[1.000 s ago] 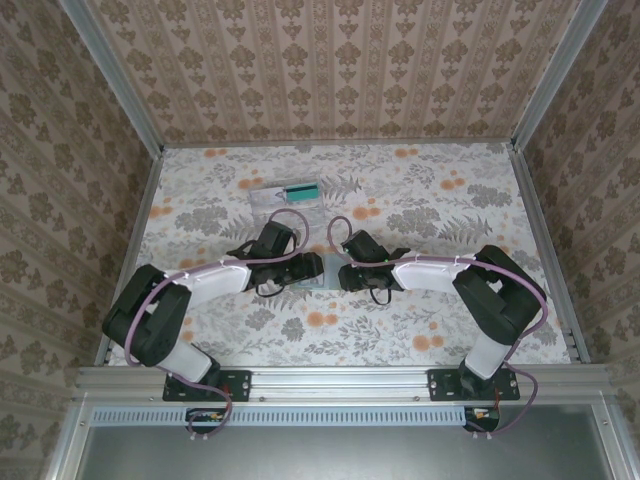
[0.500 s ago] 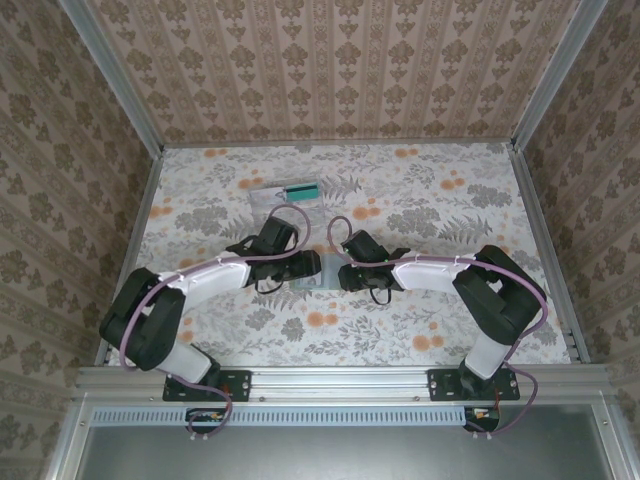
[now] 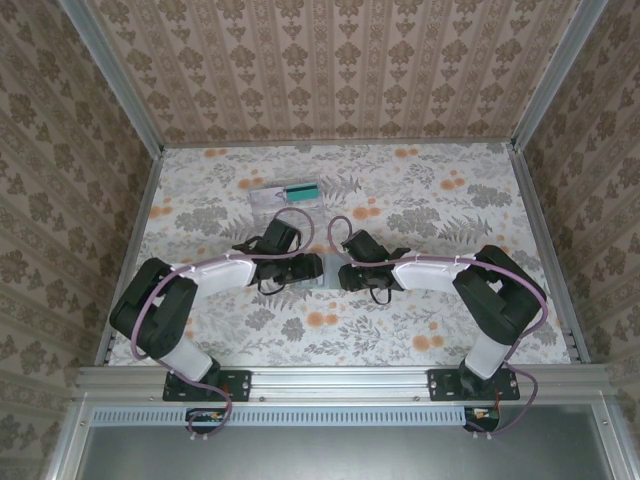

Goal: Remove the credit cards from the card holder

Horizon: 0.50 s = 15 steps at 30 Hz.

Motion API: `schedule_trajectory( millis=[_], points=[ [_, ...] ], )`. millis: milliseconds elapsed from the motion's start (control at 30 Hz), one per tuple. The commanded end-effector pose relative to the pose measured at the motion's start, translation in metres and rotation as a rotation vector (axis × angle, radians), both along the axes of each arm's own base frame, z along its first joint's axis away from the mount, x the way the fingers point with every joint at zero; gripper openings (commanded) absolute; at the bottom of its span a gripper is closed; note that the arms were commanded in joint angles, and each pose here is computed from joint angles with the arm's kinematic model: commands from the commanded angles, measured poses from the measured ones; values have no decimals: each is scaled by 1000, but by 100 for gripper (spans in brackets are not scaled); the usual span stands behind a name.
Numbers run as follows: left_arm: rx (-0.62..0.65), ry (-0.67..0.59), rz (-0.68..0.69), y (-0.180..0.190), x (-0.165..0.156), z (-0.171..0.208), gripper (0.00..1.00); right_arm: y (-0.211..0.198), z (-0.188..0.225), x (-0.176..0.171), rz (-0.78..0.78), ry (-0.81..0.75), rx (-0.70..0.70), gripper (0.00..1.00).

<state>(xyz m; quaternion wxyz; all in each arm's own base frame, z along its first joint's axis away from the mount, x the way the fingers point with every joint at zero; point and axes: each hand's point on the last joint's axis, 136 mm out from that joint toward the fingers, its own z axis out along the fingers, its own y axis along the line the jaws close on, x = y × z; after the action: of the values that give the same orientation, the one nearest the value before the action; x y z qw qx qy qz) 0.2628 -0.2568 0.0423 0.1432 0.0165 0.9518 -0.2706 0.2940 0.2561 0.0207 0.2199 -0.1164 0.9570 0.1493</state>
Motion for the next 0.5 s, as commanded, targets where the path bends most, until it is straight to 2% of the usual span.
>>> schedule_trajectory(
  millis=[0, 200, 467],
  points=[
    [-74, 8, -33, -15, -4, 2, 65, 1, -2, 4, -1, -4, 5, 32],
    [-139, -26, -60, -27, -3, 19, 65, 0, -3, 3, -2, 0, 7, 32],
    [-167, -48, -99, -41, -6, 32, 71, 0, -3, 3, -5, 0, 6, 32]
  ],
)
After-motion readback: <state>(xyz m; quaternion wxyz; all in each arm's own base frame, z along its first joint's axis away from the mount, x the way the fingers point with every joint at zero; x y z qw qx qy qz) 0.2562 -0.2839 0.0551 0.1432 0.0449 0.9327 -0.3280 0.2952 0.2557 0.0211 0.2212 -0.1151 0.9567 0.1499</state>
